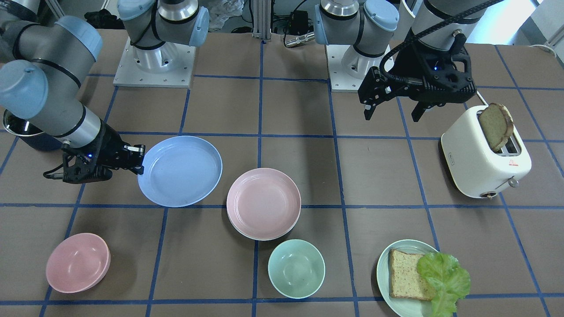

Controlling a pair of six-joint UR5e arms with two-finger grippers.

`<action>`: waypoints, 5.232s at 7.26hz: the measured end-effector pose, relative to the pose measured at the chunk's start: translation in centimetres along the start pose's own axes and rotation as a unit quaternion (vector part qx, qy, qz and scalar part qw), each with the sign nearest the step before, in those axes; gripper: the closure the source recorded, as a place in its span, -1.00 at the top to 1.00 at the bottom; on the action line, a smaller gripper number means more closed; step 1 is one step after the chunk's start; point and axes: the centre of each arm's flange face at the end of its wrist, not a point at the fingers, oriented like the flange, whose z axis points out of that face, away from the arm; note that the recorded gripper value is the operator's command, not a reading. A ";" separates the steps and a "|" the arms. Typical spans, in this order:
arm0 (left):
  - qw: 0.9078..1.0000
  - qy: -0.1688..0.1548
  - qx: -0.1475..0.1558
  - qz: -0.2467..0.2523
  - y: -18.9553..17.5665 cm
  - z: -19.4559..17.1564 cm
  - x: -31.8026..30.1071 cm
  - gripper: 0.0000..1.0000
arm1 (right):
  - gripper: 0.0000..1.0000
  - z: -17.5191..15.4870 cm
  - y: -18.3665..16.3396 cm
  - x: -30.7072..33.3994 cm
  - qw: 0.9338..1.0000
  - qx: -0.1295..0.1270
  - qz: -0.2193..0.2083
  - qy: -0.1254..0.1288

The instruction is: Stack three plates with pink and blue

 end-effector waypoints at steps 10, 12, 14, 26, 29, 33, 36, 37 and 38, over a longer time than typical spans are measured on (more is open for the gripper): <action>1.000 -0.001 0.001 -0.001 0.0 -0.1 -0.1 1.00 | -1.00 8.2 -3.9 -14.5 1.000 -0.002 0.011 0.010; 1.000 0.000 0.001 -0.001 -0.1 -0.1 -0.1 1.00 | -1.00 8.7 -4.7 -14.9 1.000 -0.001 0.008 0.009; 1.000 0.000 0.001 -0.002 0.0 -0.1 -0.1 1.00 | -1.00 9.1 -4.9 -15.0 1.000 -0.004 0.006 0.009; 1.000 -0.001 0.001 0.000 -0.1 -0.2 -0.2 1.00 | 0.79 10.0 -5.0 -15.3 0.999 -0.010 0.047 0.008; 1.000 0.000 0.002 -0.002 -0.1 -0.2 -0.2 1.00 | 0.98 5.6 -5.4 -15.3 0.998 0.039 0.045 0.000; 1.000 0.000 0.002 -0.001 -0.2 -0.2 -0.2 1.00 | 1.00 -3.4 -4.0 -12.8 0.994 0.107 0.009 0.010; 1.000 0.000 0.002 -0.001 -0.1 -0.2 -0.2 1.00 | 1.00 -11.0 0.6 -10.7 0.990 0.120 0.002 0.075; 1.000 0.001 0.002 -0.001 -0.1 -0.2 -0.2 1.00 | 1.00 -12.5 2.2 -9.9 0.991 0.102 0.007 0.086; 1.000 0.001 0.002 -0.001 -0.1 -0.2 -0.1 1.00 | 1.00 -13.8 4.0 -9.5 0.992 0.084 0.008 0.096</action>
